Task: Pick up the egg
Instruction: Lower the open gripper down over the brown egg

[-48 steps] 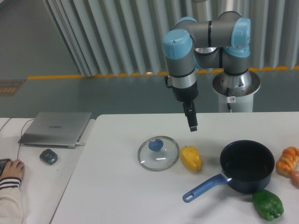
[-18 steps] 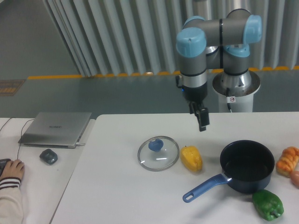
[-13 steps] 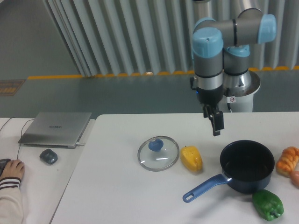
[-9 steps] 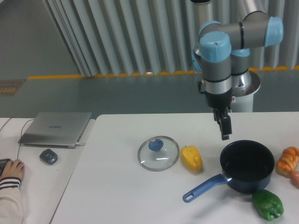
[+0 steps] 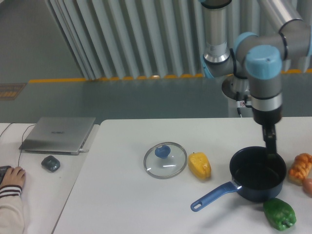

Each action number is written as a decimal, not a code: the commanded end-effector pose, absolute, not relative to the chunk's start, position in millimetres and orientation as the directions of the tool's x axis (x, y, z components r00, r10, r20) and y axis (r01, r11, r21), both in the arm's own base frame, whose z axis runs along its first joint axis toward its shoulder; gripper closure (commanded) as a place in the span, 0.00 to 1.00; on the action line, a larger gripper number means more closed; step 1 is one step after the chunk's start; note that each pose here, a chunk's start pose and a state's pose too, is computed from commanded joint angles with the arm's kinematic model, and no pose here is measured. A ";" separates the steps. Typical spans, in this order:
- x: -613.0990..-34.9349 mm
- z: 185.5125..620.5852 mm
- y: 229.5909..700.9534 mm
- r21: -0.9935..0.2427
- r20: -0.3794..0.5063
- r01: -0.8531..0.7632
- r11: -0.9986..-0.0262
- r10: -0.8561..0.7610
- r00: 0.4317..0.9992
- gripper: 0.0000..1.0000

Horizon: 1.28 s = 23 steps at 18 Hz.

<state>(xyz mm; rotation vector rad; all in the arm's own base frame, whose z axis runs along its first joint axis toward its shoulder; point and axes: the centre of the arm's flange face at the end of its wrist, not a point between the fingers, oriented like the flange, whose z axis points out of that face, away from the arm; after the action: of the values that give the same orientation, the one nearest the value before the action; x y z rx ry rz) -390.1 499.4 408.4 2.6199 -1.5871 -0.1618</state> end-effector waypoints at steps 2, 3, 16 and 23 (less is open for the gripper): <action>-397.0 393.4 505.3 0.120 -0.053 -0.884 -0.452 -0.892 0.449 0.00; -400.6 384.6 508.1 0.122 -0.050 -0.884 -0.452 -0.892 0.449 0.00; -454.0 323.7 501.6 0.166 -0.003 -0.914 -0.369 -0.927 0.374 0.00; -469.1 290.0 513.1 0.168 0.009 -0.939 -0.299 -0.952 0.305 0.00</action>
<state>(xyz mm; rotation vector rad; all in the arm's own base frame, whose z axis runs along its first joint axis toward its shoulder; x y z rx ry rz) -469.1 513.1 290.0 2.4194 -1.7679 -0.1385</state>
